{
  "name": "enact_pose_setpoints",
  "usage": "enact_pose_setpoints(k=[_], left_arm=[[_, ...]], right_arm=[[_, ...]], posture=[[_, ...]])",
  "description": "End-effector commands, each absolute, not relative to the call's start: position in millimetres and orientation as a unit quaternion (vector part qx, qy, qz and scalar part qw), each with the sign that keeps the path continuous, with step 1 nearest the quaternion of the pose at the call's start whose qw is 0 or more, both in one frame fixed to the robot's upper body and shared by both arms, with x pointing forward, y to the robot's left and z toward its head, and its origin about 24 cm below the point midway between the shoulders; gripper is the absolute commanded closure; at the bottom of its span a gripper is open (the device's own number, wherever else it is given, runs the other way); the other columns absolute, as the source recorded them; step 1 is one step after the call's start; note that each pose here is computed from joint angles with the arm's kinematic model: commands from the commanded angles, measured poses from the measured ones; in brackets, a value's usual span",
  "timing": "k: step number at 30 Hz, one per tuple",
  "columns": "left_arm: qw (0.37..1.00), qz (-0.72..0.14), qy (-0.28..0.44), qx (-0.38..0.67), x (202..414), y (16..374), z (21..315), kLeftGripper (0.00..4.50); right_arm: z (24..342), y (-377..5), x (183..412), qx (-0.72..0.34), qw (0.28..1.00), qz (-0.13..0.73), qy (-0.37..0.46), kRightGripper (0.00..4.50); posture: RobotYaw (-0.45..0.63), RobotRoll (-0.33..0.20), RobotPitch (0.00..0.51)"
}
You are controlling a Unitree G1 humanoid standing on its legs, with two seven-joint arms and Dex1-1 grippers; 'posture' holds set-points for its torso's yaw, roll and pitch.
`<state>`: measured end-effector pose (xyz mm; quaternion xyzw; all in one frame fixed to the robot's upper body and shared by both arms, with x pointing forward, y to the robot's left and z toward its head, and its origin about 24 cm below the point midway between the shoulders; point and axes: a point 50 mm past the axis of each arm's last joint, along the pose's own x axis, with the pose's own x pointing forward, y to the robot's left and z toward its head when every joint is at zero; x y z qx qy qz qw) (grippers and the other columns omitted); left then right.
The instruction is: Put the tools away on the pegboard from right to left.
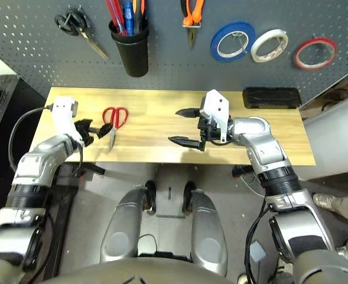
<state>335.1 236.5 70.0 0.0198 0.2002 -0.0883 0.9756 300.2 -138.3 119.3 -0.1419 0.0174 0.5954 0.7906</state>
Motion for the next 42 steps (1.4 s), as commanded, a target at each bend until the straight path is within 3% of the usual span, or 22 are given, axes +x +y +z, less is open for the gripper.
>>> enact_pose_setpoints(k=[1,9,24,27,37,42], left_arm=[[0.974,-0.052,0.219,0.038,338,244,50,0.03],[0.974,0.021,0.223,0.037,346,250,33,0.03],[0.971,0.069,0.23,0.015,352,252,27,0.03],[0.97,0.068,0.233,0.016,352,250,26,0.64],[0.975,0.068,0.212,0.007,354,247,29,4.48],[0.986,0.075,0.148,-0.009,356,246,53,4.48]], right_arm=[[110,-136,291,-0.147,0.784,0.602,0.033,0.0],[113,-136,280,-0.138,0.783,0.605,0.032,0.0],[122,-140,269,-0.117,0.786,0.606,0.035,0.0],[123,-139,268,-0.114,0.785,0.607,0.035,0.0],[128,-139,270,-0.104,0.785,0.611,0.026,0.0],[133,-145,278,-0.108,0.784,0.61,0.018,0.0]], posture=[[-0.02,0.0,0.354],[-0.05,0.0,0.371],[-0.08,0.0,0.387],[-0.08,0.0,0.387],[-0.06,0.0,0.38],[-0.01,0.0,0.361]])
